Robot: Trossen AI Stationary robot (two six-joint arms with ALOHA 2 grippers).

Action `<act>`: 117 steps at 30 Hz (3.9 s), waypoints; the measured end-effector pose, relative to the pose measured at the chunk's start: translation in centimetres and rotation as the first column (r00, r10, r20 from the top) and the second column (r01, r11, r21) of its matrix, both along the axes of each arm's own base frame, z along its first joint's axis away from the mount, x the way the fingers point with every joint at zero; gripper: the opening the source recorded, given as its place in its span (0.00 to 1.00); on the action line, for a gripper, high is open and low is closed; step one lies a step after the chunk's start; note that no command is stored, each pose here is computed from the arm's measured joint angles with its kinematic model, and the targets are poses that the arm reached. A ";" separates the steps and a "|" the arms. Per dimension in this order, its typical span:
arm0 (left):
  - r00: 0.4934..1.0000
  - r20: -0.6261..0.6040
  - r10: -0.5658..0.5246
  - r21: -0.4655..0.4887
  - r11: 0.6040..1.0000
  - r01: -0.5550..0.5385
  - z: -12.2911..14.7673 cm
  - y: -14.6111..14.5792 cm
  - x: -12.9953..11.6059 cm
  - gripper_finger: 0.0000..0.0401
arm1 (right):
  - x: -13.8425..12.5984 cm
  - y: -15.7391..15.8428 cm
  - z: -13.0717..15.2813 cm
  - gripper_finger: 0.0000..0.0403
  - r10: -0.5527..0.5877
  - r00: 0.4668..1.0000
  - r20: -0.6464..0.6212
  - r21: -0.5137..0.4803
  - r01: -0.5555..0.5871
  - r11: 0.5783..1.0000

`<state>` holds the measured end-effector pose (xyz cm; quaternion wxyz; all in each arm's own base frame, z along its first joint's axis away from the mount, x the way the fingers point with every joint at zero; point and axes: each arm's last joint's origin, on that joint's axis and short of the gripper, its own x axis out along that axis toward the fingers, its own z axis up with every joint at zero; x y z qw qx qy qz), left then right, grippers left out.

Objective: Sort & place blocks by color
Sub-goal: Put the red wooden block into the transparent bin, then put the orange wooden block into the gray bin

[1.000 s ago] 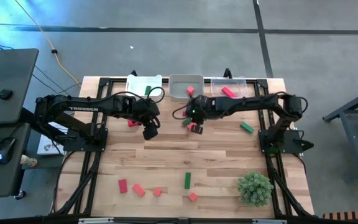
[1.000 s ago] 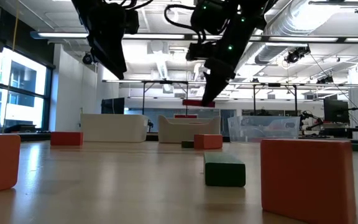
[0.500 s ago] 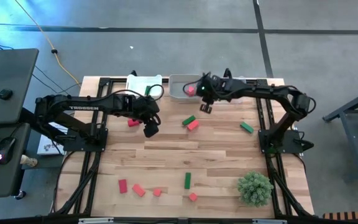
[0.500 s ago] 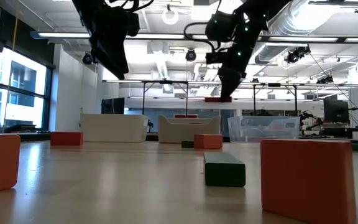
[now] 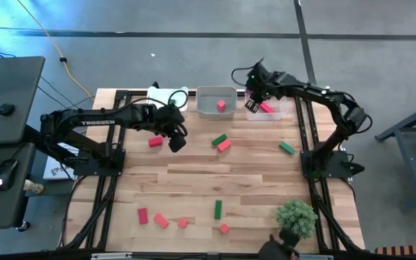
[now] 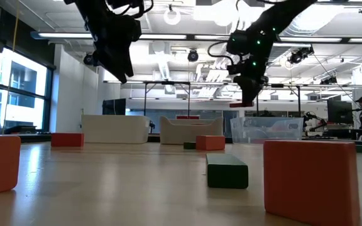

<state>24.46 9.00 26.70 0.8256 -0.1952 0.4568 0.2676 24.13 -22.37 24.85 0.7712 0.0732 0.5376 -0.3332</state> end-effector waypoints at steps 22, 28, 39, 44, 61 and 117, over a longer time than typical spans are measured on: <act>0.993 0.028 0.115 0.002 0.993 -0.115 0.1 2.6 -0.9 0.54 | -3.7 -3.1 -2.7 0.19 -0.119 0.992 -0.051 0.238 0.128 0.963; 0.993 0.028 0.118 0.002 0.993 -0.118 0.1 2.6 -0.9 0.54 | -3.5 -3.5 -4.5 0.19 -0.117 0.987 -0.108 0.284 0.143 0.948; 0.993 0.028 0.118 0.002 0.993 -0.118 0.1 2.6 -0.9 0.54 | -3.7 -4.1 -6.0 0.19 -0.152 0.974 -0.171 0.300 0.198 0.933; 0.993 0.028 0.118 0.002 0.993 -0.118 0.1 2.6 -0.9 0.54 | -4.1 -4.2 -6.2 0.19 -0.164 0.969 -0.185 0.314 0.216 0.924; 0.993 0.028 0.118 0.000 0.993 -0.118 0.1 2.6 -0.9 0.54 | -4.5 -4.3 -6.8 0.27 -0.185 0.957 -0.224 0.346 0.256 0.903; 0.814 -0.062 -0.577 -0.086 0.816 0.572 -0.4 -17.9 -0.8 0.54 | -0.5 6.6 3.4 0.35 -0.163 0.973 0.166 0.338 0.100 0.936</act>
